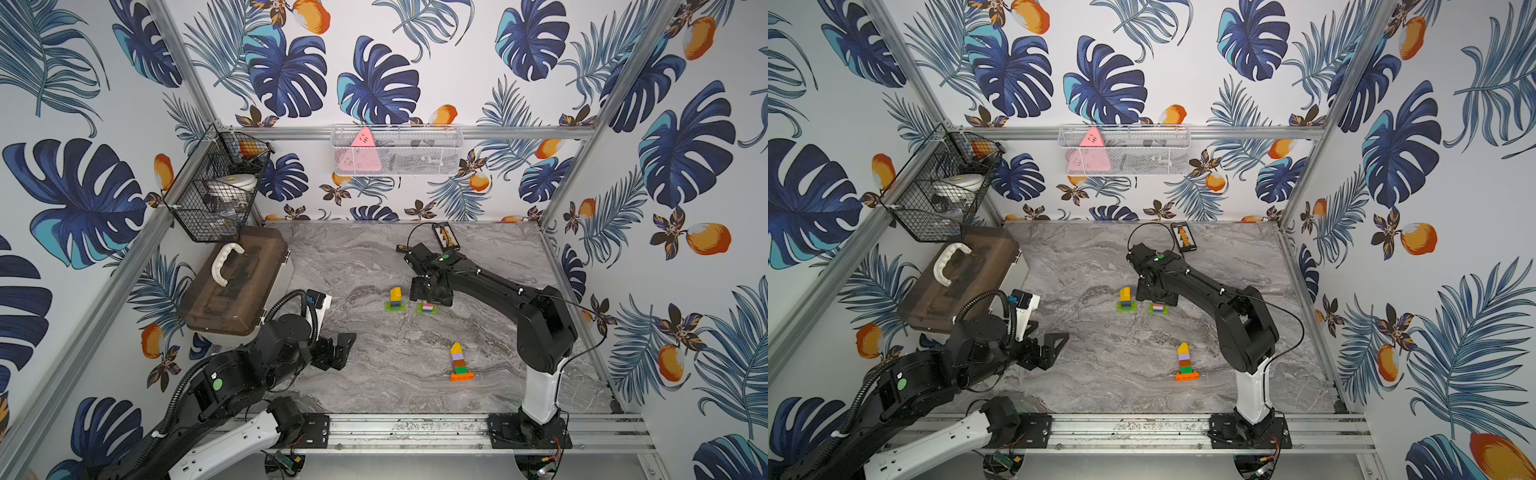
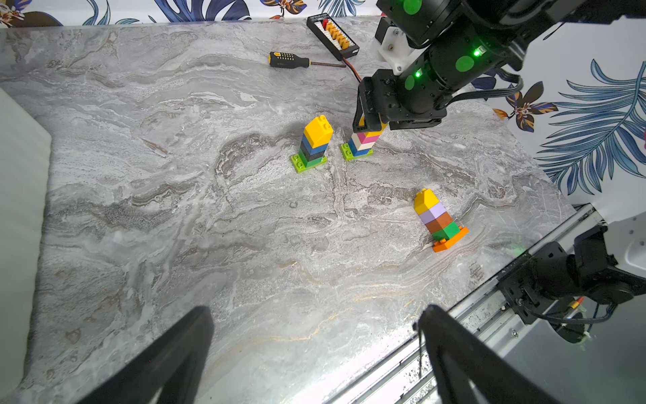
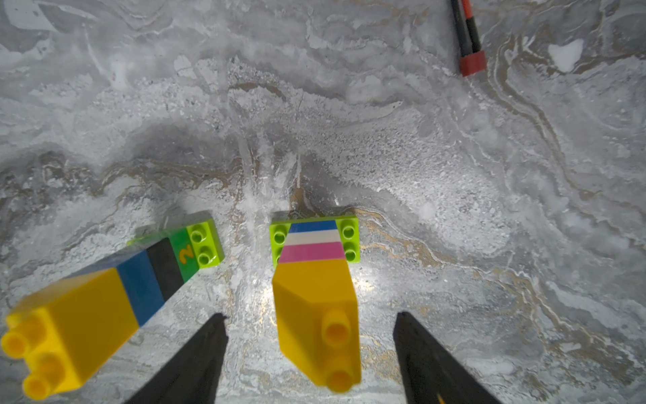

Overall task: Assemble the number 1 with lego
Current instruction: Pick up the lego brick from the center of the board.

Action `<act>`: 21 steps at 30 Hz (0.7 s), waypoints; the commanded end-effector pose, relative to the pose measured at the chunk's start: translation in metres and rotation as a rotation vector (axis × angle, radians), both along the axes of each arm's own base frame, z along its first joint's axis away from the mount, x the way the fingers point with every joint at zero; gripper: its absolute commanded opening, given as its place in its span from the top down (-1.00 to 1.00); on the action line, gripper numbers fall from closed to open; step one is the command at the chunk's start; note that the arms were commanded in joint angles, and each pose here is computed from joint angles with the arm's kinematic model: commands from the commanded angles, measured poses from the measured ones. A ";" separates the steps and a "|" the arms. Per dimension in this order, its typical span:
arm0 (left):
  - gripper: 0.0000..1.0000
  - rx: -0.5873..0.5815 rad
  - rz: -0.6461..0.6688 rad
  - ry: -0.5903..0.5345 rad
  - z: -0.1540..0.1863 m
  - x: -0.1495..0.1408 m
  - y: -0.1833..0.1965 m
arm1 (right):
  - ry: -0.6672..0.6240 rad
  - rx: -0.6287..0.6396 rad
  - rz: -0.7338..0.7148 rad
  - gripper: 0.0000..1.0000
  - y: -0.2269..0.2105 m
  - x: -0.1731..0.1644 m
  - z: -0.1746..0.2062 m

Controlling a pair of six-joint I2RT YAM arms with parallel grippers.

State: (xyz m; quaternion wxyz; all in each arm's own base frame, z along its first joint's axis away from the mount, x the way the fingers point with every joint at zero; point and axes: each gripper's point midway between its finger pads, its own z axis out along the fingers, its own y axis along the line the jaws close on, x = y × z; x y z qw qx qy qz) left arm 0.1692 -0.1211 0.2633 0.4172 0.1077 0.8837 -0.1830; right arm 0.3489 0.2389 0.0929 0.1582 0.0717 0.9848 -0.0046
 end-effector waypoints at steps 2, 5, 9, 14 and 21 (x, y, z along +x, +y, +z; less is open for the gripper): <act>-0.98 -0.015 0.005 -0.019 0.006 0.002 0.000 | 0.008 -0.024 -0.007 -0.51 -0.001 0.002 -0.005; -0.98 -0.019 0.006 -0.024 0.007 0.001 0.001 | 0.023 -0.029 -0.001 -0.46 0.000 0.003 -0.011; -0.98 -0.016 0.007 -0.023 0.006 0.001 0.001 | 0.048 -0.044 -0.001 -0.36 0.001 0.002 -0.019; -0.98 -0.019 0.009 -0.025 0.007 0.001 0.002 | 0.048 -0.034 -0.002 -0.26 0.001 0.003 -0.021; -0.98 -0.014 0.013 -0.023 0.006 0.001 0.003 | 0.095 -0.051 -0.005 -0.13 -0.004 0.001 -0.041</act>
